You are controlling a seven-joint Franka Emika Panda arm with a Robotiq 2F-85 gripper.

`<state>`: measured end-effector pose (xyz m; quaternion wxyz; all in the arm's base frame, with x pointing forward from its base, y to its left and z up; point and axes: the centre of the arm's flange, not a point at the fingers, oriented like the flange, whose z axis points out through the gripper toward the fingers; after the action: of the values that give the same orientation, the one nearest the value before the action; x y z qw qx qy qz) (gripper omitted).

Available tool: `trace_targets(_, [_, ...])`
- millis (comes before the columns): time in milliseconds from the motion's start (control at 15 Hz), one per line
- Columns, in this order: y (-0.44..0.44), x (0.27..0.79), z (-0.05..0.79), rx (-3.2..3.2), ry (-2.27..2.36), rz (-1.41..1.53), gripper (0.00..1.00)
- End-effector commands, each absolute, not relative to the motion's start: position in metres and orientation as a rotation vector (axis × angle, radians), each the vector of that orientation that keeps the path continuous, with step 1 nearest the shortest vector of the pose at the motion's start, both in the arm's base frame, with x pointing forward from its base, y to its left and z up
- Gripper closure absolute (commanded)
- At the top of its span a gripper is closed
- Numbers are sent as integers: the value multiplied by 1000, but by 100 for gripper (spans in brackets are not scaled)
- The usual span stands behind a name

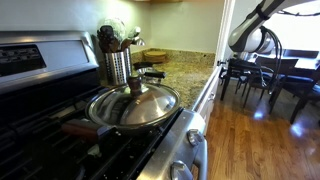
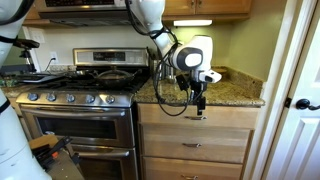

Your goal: Open the topmost drawer fully

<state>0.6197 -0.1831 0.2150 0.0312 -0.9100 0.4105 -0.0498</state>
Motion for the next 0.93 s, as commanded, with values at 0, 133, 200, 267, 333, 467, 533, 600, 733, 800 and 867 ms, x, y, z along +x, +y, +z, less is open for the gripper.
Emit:
trace_targets(0, [-195,632,198,-2779,1253,-221,0])
trace_targets(133, [-197,638,187,-2765,1268,-235,0])
trace_targets(200, [-198,641,183,-2758,1264,-229,0])
trace_targets(267, [-198,643,177,-2749,1266,-217,0])
trace_targets(333, [-198,646,172,-2738,1267,-209,0])
trace_targets(467, [-197,652,162,-2710,1264,-191,0])
trace_targets(533, [-195,655,158,-2696,1261,-187,0])
trace_targets(600, [-195,658,154,-2682,1254,-188,0])
trace_targets(733, [-192,664,149,-2655,1251,-185,0])
trace_targets(800, [-191,666,147,-2647,1249,-180,0])
trace_targets(867, [-191,668,145,-2644,1246,-177,0])
